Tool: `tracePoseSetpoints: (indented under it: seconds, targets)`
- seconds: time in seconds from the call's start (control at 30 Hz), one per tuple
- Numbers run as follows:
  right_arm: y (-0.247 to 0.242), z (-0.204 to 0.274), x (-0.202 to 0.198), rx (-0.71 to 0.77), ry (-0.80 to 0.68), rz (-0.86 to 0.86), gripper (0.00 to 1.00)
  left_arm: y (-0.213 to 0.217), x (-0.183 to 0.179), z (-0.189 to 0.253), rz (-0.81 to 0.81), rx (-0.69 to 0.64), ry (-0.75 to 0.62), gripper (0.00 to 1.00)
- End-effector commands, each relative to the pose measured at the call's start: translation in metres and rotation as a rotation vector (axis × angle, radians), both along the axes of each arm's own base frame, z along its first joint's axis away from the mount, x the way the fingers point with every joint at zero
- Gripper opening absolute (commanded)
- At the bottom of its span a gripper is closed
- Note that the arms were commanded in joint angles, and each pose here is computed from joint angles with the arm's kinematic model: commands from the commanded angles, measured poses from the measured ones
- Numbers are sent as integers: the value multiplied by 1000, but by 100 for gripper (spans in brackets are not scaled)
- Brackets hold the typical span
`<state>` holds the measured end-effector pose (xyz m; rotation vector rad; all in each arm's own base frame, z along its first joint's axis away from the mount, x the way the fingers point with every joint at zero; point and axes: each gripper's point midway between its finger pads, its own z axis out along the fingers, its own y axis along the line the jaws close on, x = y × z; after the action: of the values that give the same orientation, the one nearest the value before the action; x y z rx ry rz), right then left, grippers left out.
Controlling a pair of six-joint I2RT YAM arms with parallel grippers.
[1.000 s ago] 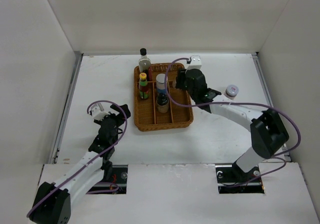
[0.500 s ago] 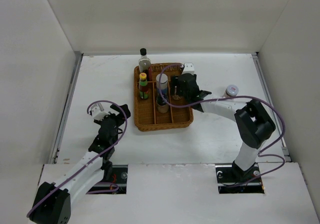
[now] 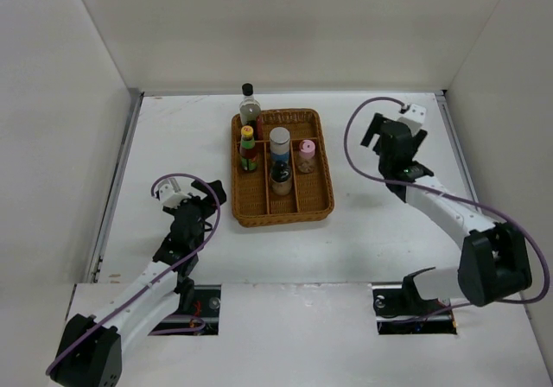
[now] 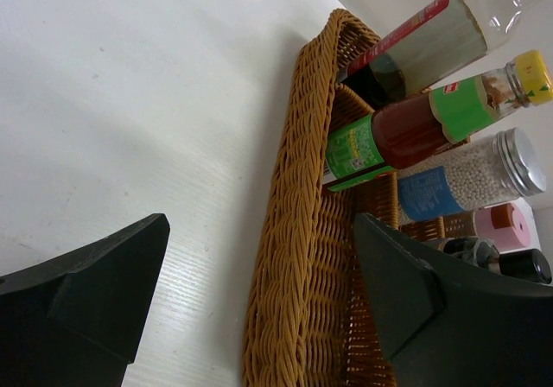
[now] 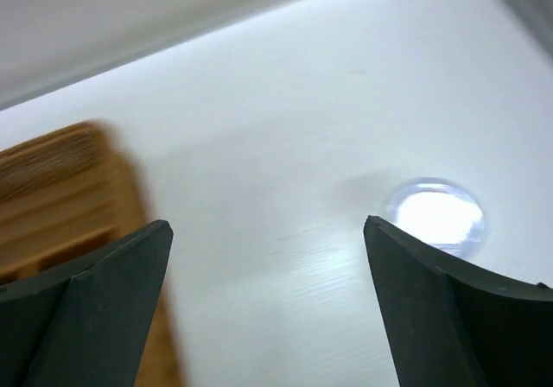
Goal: Organize the condiment bottles
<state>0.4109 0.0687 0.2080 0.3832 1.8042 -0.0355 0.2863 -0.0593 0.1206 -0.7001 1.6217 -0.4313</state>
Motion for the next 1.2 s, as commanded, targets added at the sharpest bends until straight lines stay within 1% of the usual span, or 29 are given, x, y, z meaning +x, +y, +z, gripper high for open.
tracePoseSetpoints:
  seconds: [0.0,0.13,0.27,0.43,0.47,0.5,0.53,0.6,0.63,0.7,0.83,1.03,1.17]
  targets:
    - [-55,-40,-4,-47,116,-172,100,-5,2,13,-17,-33,-55,89]
    - [-82,-65,8,-41,197,-221,100,-5,2,11,-15,-31,-49,89]
    - [-95,-77,15,-41,226,-249,100,-5,3,11,-15,-31,-49,89]
    - [-100,-92,22,-14,241,-256,100,-5,3,11,-15,-31,-49,89]
    - [-99,-95,22,-4,240,-253,93,-5,3,9,-16,-29,-45,89]
    - [-98,-95,23,7,228,-248,82,-6,3,9,-16,-29,-43,89]
    - [-97,-92,23,14,211,-245,73,-6,3,9,-18,-29,-43,89]
    - [-97,-85,22,17,171,-250,63,-6,3,10,-18,-31,-47,89]
    - [-96,-80,20,14,151,-250,60,-6,3,10,-18,-32,-50,89]
    - [-82,-67,14,6,122,-224,58,-6,3,11,-18,-32,-50,89]
    - [-36,-25,-9,4,41,-113,58,-6,2,14,-20,-33,-60,89]
    - [72,24,-45,54,-48,201,59,-8,3,14,-26,-34,-57,89]
    - [141,32,-59,68,-47,377,60,-8,4,15,-32,-36,-56,90]
